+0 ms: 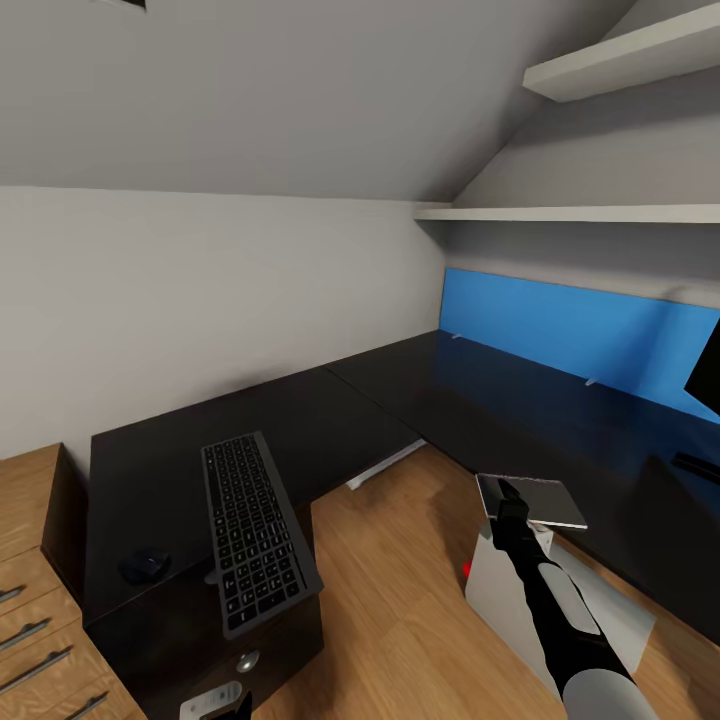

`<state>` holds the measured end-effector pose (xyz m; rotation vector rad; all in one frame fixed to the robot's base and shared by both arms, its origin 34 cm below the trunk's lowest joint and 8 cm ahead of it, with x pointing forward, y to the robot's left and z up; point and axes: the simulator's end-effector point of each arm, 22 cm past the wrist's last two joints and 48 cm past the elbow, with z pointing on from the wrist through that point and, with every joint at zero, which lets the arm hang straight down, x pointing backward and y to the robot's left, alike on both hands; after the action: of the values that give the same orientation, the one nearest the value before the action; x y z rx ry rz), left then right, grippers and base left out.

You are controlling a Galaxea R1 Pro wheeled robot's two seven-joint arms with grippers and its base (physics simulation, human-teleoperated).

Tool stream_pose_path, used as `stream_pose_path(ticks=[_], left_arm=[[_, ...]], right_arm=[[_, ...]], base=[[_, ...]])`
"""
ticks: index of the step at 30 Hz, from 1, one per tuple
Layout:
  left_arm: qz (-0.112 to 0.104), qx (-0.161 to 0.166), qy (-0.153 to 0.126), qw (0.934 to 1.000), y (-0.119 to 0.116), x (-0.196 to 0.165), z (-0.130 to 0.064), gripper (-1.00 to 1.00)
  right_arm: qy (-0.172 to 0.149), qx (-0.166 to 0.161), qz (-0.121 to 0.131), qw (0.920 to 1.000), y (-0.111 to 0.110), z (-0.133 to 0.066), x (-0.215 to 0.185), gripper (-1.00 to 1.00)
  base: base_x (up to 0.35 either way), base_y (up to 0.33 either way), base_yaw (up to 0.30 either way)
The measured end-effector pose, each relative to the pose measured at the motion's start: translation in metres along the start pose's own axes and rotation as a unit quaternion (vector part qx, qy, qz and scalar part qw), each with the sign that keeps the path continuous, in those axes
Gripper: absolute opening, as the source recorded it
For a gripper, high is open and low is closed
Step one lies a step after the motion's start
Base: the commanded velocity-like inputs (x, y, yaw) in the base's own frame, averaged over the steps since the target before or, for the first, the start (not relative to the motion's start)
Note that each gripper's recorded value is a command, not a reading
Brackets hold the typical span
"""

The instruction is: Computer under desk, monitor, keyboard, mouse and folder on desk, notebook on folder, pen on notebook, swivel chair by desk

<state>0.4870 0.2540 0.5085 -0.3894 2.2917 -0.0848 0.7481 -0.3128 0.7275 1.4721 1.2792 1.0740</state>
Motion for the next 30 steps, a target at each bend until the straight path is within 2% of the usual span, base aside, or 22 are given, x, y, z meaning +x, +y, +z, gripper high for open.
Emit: stream_pose_path(ticks=[2,3,20,25,30], left_arm=[[0.0,0.0,0.0,1.0,0.0,0.0,0.0,1.0],[0.0,0.0,0.0,1.0,0.0,0.0,0.0,1.0],[0.0,0.0,0.0,1.0,0.0,0.0,0.0,1.0],[0.0,-0.003,0.002,1.0,-0.001,-0.006,-0.006,1.0],[0.0,-0.003,0.002,1.0,-0.002,-0.013,-0.011,1.0]], right_arm=[[0.0,0.0,0.0,1.0,0.0,0.0,0.0,1.0],[0.0,0.0,0.0,1.0,0.0,0.0,0.0,-1.0],[0.001,-0.001,0.0,1.0,0.001,0.0,0.0,-1.0],[0.001,-0.001,-0.001,1.0,0.01,-0.001,0.001,-1.0],[0.023,-0.003,0.004,0.9997,0.021,-0.003,0.012,-1.0]], base=[[0.002,0.0,0.0],[0.001,0.0,0.0],[0.0,0.0,0.0],[0.0,0.0,0.0],[0.0,0.0,0.0]])
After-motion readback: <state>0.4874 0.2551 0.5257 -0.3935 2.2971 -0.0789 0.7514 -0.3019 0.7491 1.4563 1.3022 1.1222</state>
